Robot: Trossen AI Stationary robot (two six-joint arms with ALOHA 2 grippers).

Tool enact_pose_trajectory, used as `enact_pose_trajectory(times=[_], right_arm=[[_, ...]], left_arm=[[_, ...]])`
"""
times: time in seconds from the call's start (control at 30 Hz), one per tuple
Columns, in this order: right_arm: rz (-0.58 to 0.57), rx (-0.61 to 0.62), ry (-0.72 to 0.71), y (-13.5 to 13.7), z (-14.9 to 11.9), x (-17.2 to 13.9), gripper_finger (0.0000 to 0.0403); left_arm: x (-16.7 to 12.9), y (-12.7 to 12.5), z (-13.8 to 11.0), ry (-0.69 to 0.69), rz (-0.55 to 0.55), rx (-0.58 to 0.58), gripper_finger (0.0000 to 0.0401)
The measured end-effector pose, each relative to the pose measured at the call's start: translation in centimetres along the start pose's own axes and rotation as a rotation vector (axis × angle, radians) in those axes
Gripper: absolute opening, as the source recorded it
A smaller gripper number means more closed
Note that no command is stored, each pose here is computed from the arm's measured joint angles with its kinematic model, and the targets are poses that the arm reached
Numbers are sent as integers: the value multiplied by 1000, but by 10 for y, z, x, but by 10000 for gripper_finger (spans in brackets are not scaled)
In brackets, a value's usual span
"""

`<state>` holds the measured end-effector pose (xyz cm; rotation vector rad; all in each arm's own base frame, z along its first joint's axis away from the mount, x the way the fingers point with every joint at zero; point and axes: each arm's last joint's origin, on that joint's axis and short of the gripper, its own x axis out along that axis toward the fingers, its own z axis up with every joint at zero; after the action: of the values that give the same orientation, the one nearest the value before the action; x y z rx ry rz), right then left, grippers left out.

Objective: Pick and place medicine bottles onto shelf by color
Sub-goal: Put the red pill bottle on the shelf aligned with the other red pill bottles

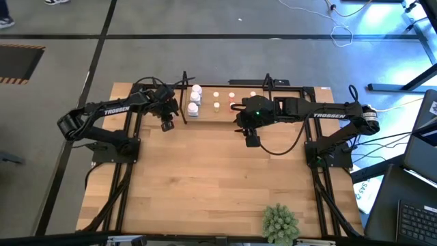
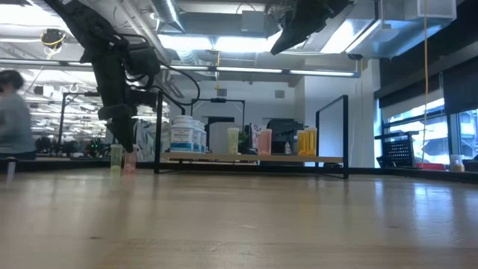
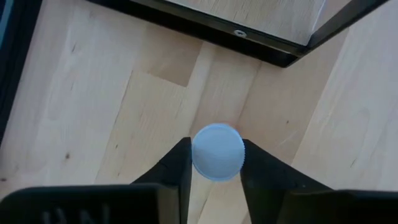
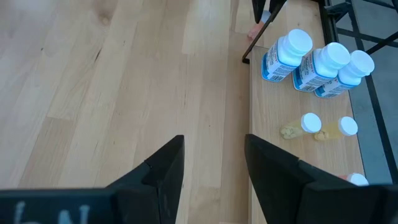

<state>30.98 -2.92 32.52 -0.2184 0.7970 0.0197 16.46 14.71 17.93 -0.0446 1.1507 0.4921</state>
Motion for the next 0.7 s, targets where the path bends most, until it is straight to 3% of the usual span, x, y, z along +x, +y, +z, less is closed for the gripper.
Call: enact_pose_trajectory(times=[0.17, 0.7], right_arm=[[0, 0, 0, 0, 0, 0, 171], [0, 0, 0, 0, 0, 0, 171]], left_arm=[[-1, -5, 2, -2, -10, 19, 93], [-31, -36, -9, 53, -82, -120, 90]])
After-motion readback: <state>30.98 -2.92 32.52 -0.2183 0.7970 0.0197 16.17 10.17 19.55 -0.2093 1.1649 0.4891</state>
